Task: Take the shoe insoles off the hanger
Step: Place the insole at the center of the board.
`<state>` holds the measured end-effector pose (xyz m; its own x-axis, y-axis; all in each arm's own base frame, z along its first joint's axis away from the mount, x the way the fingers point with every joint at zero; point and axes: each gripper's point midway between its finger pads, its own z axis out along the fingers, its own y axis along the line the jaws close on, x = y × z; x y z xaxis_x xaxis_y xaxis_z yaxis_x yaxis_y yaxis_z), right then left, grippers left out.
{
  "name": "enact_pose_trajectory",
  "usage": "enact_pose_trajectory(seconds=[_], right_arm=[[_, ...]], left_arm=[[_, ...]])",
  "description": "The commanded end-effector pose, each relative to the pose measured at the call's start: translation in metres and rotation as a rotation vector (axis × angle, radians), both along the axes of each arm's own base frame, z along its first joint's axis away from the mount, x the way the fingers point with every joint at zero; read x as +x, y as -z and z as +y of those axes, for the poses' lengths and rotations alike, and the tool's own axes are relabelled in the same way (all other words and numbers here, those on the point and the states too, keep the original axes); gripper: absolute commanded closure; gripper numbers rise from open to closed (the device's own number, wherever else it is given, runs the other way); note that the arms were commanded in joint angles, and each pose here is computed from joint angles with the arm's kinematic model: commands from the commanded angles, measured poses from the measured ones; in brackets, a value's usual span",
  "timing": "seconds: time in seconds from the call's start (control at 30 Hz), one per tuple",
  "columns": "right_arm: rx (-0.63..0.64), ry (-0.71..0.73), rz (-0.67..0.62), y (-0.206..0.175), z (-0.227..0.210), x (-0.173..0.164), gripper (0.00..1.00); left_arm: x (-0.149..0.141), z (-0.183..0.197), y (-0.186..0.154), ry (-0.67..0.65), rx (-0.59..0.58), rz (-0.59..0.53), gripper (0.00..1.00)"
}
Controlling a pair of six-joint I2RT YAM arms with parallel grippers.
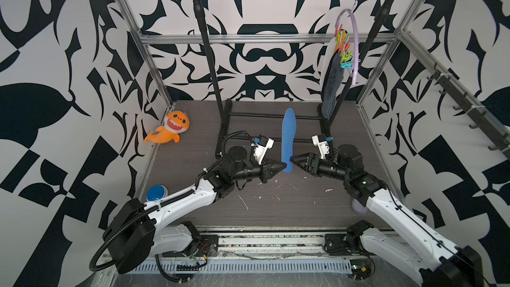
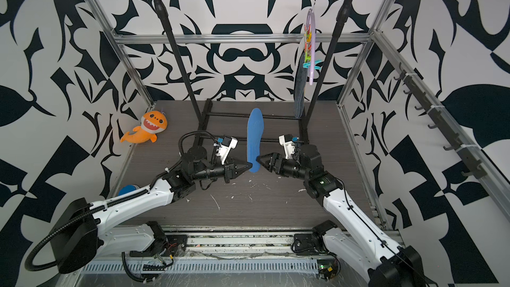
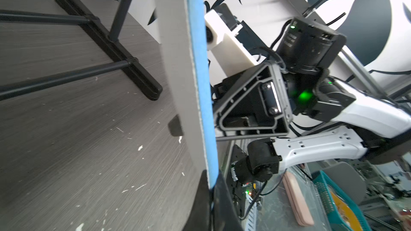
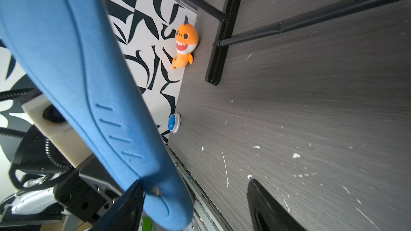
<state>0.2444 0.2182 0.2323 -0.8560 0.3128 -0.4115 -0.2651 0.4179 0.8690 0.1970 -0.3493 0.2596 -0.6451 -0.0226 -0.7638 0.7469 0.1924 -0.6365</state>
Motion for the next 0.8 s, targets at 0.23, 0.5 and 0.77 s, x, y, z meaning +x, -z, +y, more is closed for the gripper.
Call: enact_pose_trajectory(seconds=[0.23,0.5,0.77], right_arm=[[0.225,-0.025,-0.138,-0.061,0.014,0.012,0.36],[0.336,-0.058,-0.153,-0.083,0.019,0.006,0.48],[0.351,-0.044,-0.164,-0.091,0.014,-0.001,0.6]], left_arm=[[-0.013,0.0,-0.047,0.203,-0.202,0.068,1.0],[-0.009,-0.001,-0.043,0.214,-0.216,0.099,1.0],[-0.006,0.001,-0.043,0.197,-0.214,0.102,1.0]])
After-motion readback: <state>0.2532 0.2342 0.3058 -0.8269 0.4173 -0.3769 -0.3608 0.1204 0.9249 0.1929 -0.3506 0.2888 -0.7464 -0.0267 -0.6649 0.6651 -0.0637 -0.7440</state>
